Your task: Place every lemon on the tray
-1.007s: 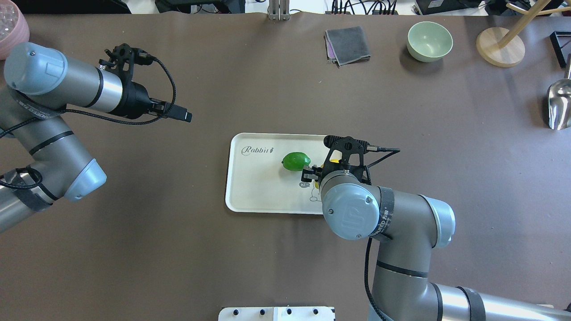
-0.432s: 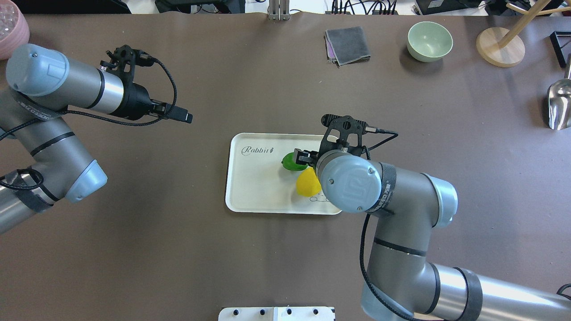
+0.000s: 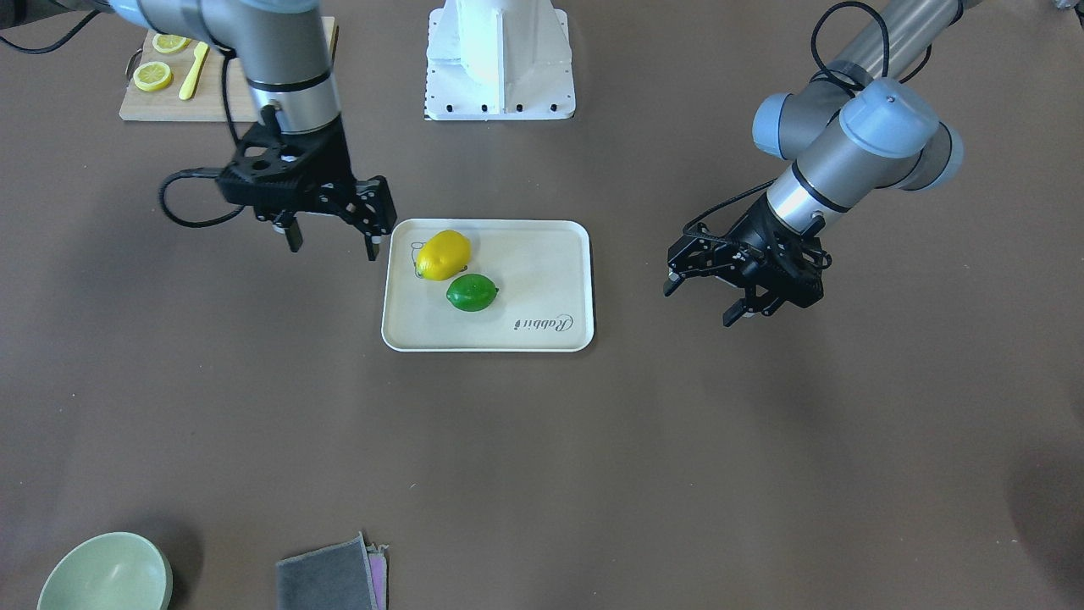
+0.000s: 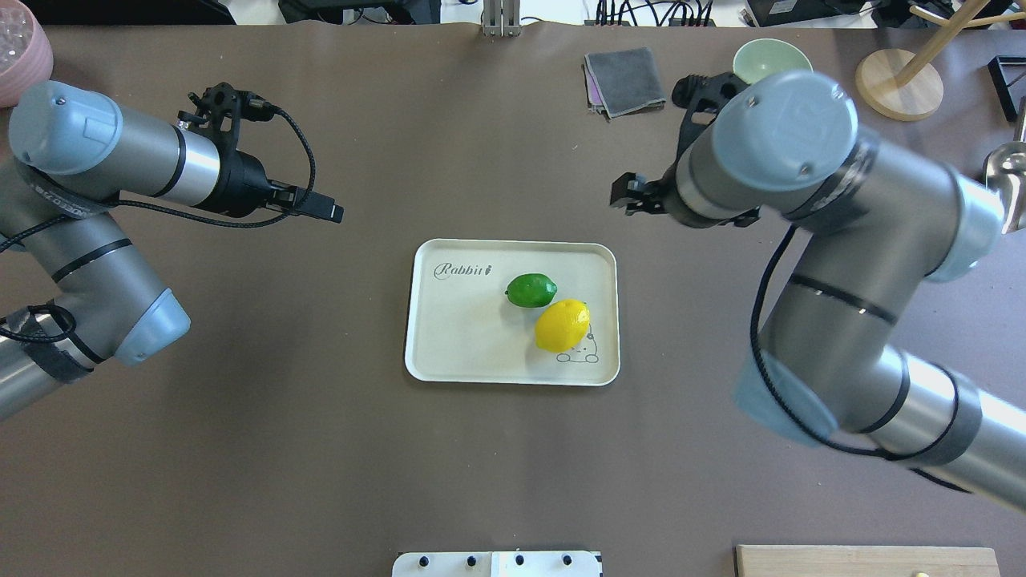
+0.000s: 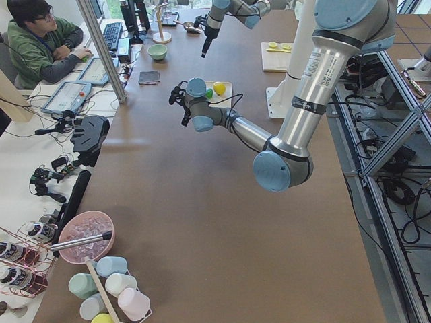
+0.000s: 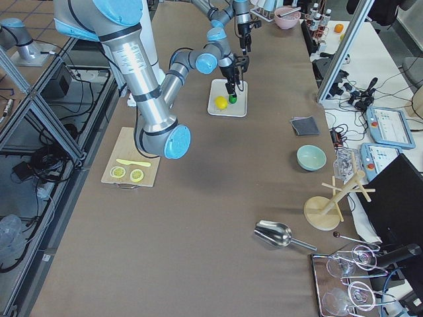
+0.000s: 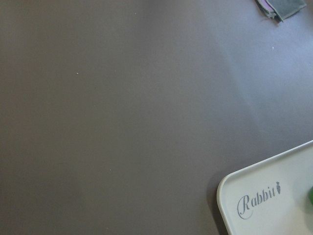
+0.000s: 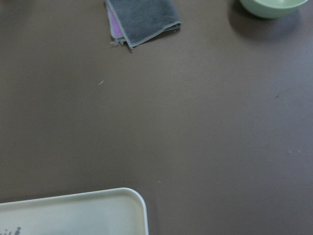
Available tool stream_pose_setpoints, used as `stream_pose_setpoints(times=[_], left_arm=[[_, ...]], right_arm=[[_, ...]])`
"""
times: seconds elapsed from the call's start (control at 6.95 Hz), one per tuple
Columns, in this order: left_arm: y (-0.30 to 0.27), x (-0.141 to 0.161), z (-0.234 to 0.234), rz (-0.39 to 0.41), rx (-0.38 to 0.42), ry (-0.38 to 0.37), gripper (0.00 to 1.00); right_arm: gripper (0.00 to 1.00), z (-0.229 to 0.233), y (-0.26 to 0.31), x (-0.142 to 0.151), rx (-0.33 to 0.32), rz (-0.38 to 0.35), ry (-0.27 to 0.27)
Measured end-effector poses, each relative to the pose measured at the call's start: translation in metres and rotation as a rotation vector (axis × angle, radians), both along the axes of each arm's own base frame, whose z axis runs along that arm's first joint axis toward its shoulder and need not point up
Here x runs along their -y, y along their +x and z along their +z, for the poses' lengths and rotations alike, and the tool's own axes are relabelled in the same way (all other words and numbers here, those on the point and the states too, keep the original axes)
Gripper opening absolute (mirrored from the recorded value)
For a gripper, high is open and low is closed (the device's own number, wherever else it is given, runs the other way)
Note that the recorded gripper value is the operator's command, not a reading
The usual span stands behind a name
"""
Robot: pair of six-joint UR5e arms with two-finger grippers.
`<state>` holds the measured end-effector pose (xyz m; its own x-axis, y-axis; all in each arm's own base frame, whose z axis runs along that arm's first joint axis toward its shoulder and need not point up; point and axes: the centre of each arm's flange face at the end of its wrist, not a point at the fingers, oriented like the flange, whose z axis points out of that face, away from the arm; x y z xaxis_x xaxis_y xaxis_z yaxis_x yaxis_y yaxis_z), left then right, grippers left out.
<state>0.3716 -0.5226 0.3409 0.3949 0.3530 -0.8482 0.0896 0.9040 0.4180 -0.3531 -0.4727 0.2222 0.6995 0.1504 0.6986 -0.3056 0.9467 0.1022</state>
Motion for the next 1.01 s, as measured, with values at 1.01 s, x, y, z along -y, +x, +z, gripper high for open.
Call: stream_pose_setpoints(times=[1.01], left_arm=[[-0.234, 0.075, 0.032, 0.168, 0.524, 0.208, 0.99]], right_arm=[[1.00, 0.282, 0.340, 0.007, -0.127, -0.513, 0.104]])
